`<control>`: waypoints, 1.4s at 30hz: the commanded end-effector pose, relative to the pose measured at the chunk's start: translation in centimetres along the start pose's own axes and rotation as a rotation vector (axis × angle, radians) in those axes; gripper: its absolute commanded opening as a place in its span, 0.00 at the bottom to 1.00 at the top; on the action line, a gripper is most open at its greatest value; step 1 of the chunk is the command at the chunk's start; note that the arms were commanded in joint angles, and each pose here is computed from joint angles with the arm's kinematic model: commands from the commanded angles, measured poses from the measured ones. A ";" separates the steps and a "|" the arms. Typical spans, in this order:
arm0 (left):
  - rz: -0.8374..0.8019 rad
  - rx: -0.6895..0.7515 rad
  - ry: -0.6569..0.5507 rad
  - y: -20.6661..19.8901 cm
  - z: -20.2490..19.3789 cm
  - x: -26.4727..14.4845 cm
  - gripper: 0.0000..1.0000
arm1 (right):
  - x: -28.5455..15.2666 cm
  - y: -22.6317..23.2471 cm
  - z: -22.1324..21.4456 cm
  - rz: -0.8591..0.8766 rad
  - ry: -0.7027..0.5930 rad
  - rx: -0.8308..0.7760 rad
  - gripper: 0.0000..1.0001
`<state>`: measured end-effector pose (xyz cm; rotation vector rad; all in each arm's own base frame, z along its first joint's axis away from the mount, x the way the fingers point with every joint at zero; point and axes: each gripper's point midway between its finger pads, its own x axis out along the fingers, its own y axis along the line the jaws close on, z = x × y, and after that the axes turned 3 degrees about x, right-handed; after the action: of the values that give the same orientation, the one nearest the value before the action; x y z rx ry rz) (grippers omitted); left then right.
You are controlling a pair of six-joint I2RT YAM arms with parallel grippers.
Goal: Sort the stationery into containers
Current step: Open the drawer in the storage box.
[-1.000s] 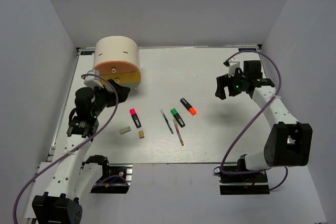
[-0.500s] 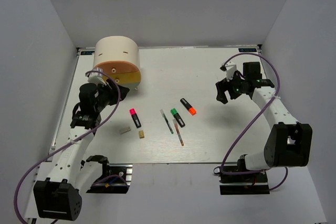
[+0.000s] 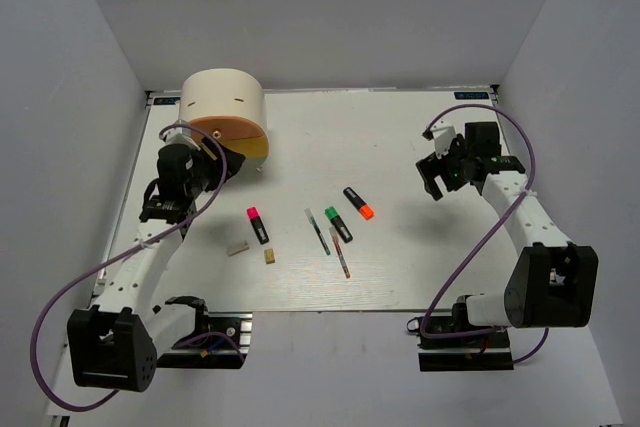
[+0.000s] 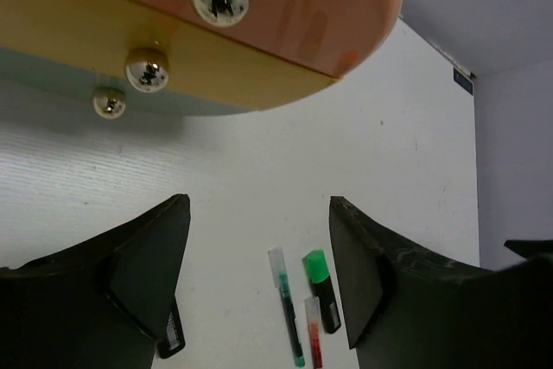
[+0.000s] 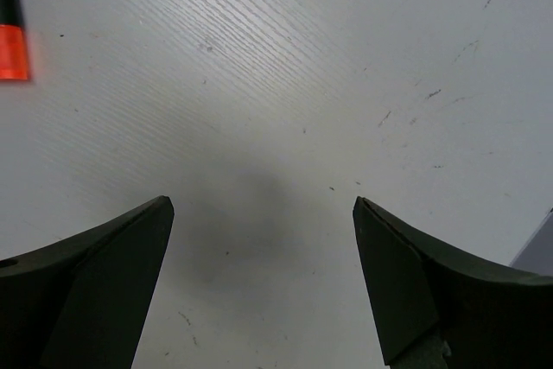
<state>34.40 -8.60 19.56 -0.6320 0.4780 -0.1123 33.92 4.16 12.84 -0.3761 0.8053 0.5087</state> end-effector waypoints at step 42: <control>-0.103 -0.118 -0.278 0.5 9.7 3.1 0.57 | 1.1 5.6 3.4 0.340 -0.171 0.023 0.53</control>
<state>41.07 -3.68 21.84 -0.7638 0.2790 -0.0370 32.54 10.30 11.82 -0.1687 0.7735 0.8329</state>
